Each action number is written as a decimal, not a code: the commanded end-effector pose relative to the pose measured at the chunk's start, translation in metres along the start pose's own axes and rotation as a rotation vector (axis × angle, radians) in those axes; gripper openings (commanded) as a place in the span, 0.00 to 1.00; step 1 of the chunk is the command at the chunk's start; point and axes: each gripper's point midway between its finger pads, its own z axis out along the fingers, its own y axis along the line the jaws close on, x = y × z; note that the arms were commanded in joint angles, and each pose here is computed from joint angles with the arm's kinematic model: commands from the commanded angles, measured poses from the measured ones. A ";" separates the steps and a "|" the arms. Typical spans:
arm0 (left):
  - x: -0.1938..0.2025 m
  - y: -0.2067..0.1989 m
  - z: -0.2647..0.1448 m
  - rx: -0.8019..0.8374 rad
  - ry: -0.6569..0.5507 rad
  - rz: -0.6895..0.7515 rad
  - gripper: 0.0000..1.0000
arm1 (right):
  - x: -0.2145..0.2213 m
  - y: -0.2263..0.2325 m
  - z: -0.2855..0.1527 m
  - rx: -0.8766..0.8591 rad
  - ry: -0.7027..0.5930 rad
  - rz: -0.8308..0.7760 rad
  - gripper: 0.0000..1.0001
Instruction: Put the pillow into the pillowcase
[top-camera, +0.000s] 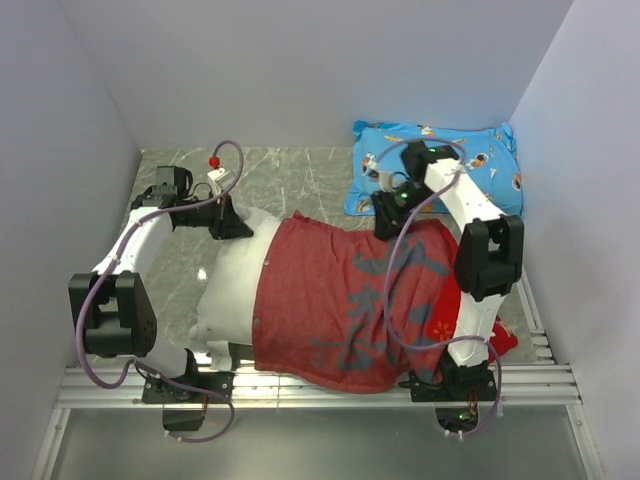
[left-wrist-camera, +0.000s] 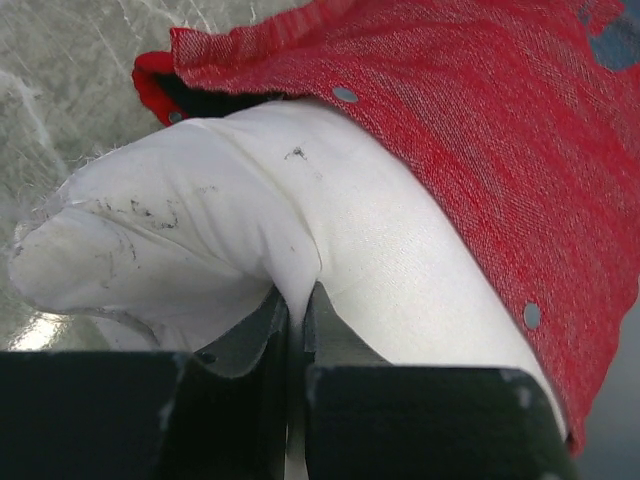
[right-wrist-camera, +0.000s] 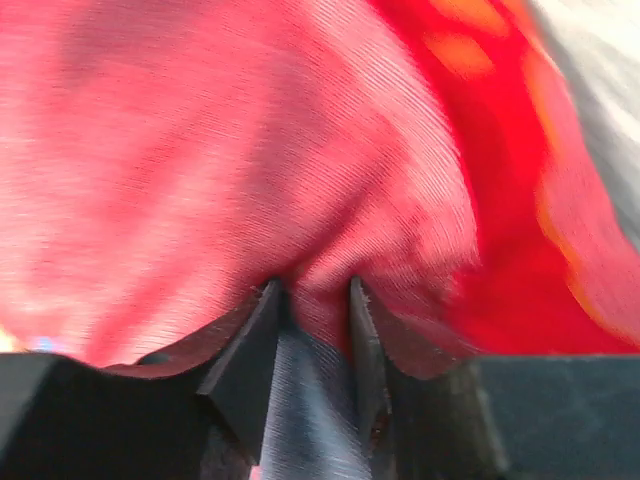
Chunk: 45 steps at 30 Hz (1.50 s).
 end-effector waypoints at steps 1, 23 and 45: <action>-0.027 0.000 0.002 0.027 -0.055 0.083 0.01 | -0.008 0.128 -0.015 -0.266 -0.017 -0.229 0.39; -0.007 0.073 -0.075 -0.220 -0.158 -0.123 0.00 | -0.004 0.069 -0.181 0.378 -0.413 -0.346 0.81; 0.007 0.100 -0.089 -0.271 -0.149 -0.175 0.01 | 0.134 0.077 -0.065 0.483 -0.190 -0.564 0.80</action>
